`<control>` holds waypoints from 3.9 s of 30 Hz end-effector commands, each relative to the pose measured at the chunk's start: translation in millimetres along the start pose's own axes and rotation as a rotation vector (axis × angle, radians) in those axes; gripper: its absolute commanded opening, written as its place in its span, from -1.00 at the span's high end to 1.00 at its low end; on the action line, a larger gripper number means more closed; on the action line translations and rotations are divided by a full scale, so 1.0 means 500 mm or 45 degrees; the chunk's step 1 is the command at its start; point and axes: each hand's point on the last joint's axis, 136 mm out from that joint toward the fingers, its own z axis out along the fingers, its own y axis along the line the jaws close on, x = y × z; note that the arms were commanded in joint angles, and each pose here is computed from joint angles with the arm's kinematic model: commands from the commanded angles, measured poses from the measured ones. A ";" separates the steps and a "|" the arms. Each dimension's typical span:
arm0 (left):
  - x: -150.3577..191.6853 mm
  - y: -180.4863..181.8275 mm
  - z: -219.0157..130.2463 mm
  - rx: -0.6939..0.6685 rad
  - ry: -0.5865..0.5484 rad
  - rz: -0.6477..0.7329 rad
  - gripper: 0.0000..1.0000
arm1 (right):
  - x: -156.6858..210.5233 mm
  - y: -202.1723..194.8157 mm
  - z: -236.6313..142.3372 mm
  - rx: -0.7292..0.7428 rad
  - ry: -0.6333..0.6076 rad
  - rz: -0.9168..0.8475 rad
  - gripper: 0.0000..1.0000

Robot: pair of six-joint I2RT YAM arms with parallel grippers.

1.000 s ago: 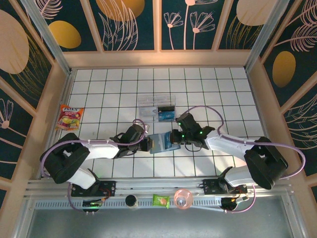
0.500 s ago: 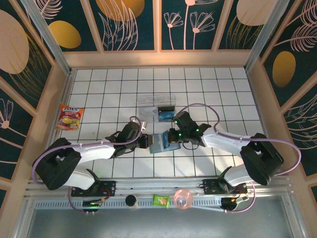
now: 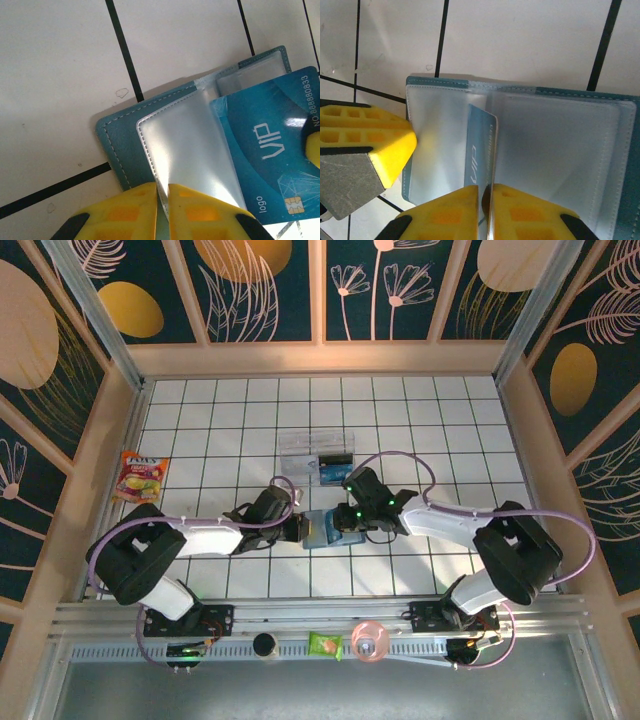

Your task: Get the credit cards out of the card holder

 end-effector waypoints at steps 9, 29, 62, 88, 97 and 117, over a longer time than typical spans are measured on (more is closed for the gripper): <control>-0.012 -0.018 -0.004 0.037 -0.013 0.021 0.65 | -0.022 -0.005 -0.018 0.004 -0.081 -0.002 1.00; -0.184 -0.171 -0.202 0.675 -0.501 0.006 0.06 | -0.137 0.147 -0.236 -0.603 -0.687 -0.192 1.00; -0.170 -0.252 -0.306 1.074 -0.564 0.055 0.61 | -0.148 0.207 -0.245 -0.923 -0.693 -0.093 1.00; -0.213 -0.246 -0.267 0.801 -0.527 0.203 1.00 | -0.165 0.085 -0.301 -0.496 -0.862 -0.031 0.10; -0.266 -0.253 -0.224 0.551 -0.427 0.493 1.00 | -0.146 -0.026 -0.360 -0.245 -0.970 0.055 0.08; -0.340 -0.240 -0.142 0.199 0.140 1.346 1.00 | -0.116 -0.089 -0.341 -0.155 -0.899 0.145 0.08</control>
